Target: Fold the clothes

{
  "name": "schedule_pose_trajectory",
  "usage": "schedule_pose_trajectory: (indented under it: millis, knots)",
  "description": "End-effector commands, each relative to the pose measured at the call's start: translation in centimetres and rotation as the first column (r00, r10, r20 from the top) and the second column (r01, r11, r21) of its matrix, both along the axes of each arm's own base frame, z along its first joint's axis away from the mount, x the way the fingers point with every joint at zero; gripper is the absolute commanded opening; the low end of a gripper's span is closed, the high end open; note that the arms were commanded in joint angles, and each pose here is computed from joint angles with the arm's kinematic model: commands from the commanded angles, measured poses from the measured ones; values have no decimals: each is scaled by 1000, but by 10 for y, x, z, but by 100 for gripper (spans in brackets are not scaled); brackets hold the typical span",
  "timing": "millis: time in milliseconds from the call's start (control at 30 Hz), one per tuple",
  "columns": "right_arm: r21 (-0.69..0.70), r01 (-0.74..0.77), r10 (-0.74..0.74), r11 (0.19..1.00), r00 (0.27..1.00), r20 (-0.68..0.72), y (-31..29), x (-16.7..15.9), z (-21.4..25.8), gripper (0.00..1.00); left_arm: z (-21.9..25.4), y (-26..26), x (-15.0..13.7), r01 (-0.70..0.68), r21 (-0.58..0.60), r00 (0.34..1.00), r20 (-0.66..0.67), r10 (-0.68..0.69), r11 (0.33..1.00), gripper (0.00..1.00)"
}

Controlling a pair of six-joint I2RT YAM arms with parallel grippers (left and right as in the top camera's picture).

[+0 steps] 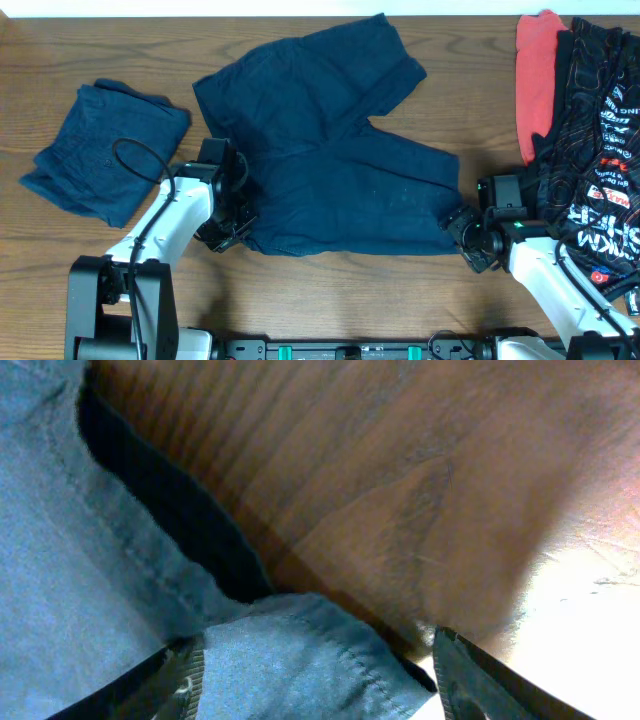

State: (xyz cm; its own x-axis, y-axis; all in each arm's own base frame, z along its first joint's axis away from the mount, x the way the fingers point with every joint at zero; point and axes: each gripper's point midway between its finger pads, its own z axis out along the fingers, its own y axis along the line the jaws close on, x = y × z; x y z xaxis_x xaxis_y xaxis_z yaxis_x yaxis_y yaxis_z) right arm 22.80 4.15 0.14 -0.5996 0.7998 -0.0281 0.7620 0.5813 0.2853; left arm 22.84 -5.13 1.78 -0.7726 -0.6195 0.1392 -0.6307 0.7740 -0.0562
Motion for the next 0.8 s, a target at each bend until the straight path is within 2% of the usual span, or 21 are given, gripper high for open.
schedule_pose_trajectory:
  millis: [0, 200, 233, 367, 533, 767]
  knots:
    - [14, -19, 20, 1000, 997, -76, 9, -15, -16, 59, 0, 5, 0, 17, 23, 1000, 9, -17, 1000, 6]
    - [55, -43, 48, 998, 995, -85, 20, -18, -16, 40, 0, 5, 0, 17, 27, 1000, 9, -18, 999, 6]
    - [52, -43, 47, 998, 995, -85, 20, -18, -16, 35, 0, 5, 0, 17, 27, 1000, 9, -18, 999, 6]
    - [52, -43, 47, 998, 995, -84, 19, -18, -16, 2, 0, 5, 0, 17, 27, 1000, 8, -18, 999, 6]
    - [48, -56, 60, 997, 995, -77, 19, -17, -15, 1, 1, 4, -5, 37, 16, 999, -6, -37, 999, 6]
    - [4, -90, 90, 996, 996, 22, -1, 5, 13, 1, 18, -13, -22, 172, -11, 985, -1, -172, 985, 6]
